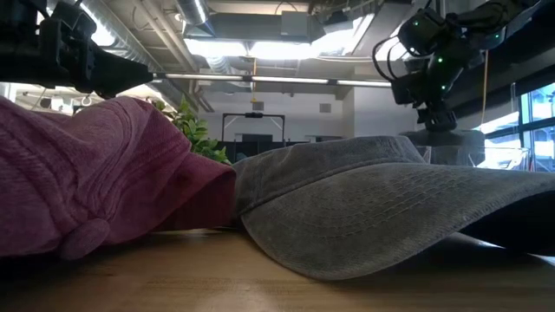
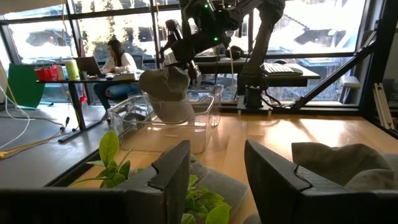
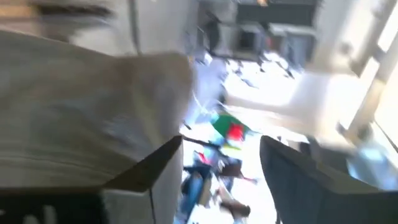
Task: Pick & Place hat
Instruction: Put the gray cap into the right transparent bin
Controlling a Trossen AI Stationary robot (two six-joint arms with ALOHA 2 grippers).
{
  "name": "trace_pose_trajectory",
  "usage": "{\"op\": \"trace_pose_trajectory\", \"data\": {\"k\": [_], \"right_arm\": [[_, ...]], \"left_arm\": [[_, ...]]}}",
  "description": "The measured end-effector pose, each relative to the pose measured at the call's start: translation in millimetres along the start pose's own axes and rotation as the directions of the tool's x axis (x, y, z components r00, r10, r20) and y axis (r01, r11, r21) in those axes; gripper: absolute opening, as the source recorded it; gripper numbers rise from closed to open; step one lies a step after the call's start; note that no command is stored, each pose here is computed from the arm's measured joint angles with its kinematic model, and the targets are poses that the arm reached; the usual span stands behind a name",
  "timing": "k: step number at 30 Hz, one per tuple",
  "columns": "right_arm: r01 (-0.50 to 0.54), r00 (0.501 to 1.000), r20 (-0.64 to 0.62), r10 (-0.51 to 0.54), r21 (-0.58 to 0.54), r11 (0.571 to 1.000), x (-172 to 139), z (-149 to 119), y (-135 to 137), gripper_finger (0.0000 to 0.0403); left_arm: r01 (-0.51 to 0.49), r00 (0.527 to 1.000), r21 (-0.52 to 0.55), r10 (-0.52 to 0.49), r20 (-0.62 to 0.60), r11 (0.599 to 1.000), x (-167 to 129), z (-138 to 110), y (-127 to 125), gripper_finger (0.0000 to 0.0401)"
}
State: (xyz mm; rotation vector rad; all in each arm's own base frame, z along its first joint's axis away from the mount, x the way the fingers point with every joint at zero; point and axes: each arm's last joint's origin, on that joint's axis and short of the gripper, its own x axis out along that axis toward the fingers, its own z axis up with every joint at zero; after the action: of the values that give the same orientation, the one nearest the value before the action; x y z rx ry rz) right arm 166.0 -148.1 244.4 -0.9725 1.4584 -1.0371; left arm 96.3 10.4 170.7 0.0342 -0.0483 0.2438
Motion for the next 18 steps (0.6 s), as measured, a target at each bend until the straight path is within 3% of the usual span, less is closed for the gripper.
{"op": "trace_pose_trajectory", "data": {"k": [5, 10, 13, 15, 18], "right_arm": [[0.12, 0.992, -0.045, -0.116, 0.086, 0.989, -18.5, 10.9, -16.3, 0.0228], [0.128, 0.98, 0.105, -0.168, 0.312, 0.941, -57.4, 29.8, -38.9, 0.0228], [0.06, 0.958, 0.214, -0.189, 0.497, 0.865, -84.4, 38.4, -50.1, 0.0227], [-0.027, 0.935, 0.293, -0.198, 0.618, 0.786, -102.1, 42.3, -56.7, 0.0228], [-0.264, 0.847, 0.502, -0.172, 0.68, 0.685, -129.6, 48.8, -59.3, 0.0229]], "left_arm": [[0.001, 1.0, -0.001, -0.001, 0.0, 1.0, 0.0, -0.1, 0.0, 0.0148], [0.002, 1.0, -0.002, -0.002, 0.0, 1.0, 0.0, -0.1, -0.1, 0.0148], [0.003, 1.0, -0.025, -0.003, 0.0, 1.0, 0.0, -0.1, -0.1, 0.0148], [0.004, 1.0, -0.043, -0.004, 0.0, 0.999, 0.0, -0.1, -0.1, 0.0148], [0.004, 1.0, -0.054, -0.004, 0.0, 0.999, 0.0, -0.1, -0.1, 0.0148]]}}
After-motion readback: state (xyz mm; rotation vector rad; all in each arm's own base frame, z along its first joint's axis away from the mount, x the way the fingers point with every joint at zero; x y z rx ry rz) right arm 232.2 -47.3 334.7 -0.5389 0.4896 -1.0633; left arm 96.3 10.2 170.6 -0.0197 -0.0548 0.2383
